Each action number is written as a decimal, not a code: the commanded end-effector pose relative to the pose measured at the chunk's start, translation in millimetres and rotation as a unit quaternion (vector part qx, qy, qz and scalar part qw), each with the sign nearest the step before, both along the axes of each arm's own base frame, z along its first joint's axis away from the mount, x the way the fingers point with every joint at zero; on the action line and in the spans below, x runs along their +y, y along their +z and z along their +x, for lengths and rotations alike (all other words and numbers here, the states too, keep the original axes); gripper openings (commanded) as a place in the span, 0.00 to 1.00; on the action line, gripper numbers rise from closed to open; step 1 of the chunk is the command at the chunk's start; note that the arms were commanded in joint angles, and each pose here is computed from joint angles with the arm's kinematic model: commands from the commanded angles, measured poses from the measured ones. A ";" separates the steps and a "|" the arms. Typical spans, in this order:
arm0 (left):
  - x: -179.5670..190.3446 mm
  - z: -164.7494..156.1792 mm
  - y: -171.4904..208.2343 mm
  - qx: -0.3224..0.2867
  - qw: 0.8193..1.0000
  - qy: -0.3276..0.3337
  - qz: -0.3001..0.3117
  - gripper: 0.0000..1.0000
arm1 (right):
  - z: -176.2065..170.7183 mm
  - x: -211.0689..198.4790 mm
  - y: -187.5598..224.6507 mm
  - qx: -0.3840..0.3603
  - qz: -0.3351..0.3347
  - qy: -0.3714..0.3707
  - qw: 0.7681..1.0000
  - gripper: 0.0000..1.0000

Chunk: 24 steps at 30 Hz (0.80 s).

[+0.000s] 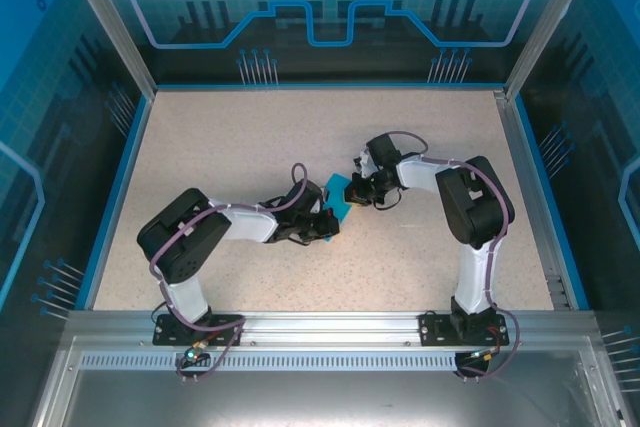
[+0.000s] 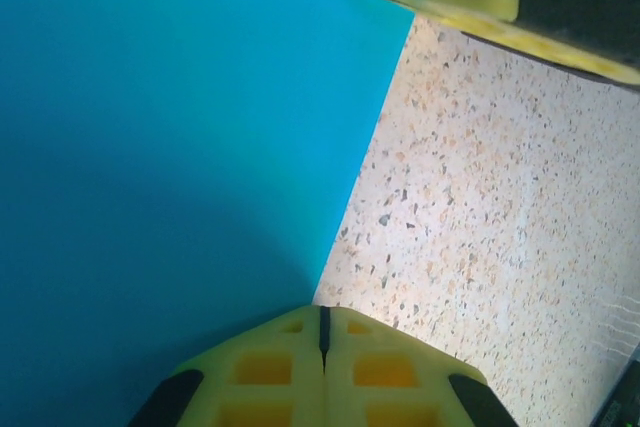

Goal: Fold a paper plane with a square sheet of paper (pick it up from the middle)
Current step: First fold in half a square sheet of paper at the center of the table.

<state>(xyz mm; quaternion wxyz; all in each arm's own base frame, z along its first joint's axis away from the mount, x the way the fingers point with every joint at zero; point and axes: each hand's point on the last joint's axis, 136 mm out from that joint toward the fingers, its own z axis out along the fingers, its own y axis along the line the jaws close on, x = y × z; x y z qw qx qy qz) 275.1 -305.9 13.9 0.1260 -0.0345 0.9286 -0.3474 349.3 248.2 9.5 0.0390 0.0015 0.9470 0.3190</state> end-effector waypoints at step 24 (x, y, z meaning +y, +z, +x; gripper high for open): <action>56.2 -97.1 -58.0 0.118 0.991 0.002 0.065 0.02 | -24.3 -26.7 -51.1 0.060 -0.082 -0.005 0.995 0.00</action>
